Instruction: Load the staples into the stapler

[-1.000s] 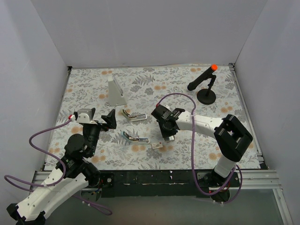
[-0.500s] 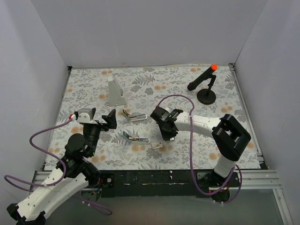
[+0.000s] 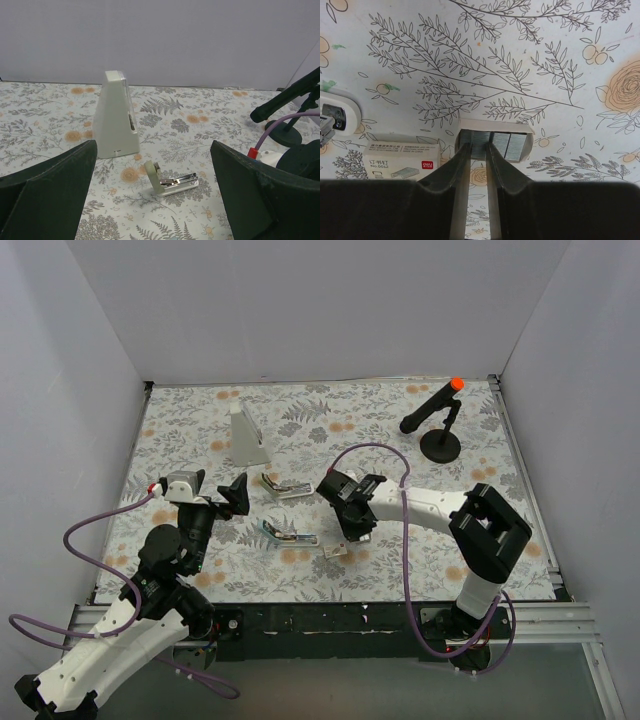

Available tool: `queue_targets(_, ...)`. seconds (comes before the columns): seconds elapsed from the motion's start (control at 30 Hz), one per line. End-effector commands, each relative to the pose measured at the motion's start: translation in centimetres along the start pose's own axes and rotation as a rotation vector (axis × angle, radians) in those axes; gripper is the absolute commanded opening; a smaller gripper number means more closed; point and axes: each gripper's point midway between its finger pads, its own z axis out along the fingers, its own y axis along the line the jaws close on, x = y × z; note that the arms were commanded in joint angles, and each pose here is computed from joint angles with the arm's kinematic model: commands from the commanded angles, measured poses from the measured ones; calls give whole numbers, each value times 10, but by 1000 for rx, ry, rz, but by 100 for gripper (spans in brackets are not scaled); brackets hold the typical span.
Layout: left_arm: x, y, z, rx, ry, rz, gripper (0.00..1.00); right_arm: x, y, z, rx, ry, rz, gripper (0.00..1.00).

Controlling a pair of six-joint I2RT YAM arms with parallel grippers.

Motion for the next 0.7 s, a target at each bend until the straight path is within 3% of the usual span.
queue_targets(0.0,1,0,2,2,5,7,98,-7,9,-2,-7,-17,-26,25)
queue_targets(0.13,1,-1,2,3,5,6,98,-5,13,0,-18,-12,-20,25)
queue_targets(0.43,2,-1,2,6,9,7,98,0,9,6,14,3,14,37)
queue_targets(0.67,3,-2,3,9,11,8,98,2,-1,9,69,0,24,37)
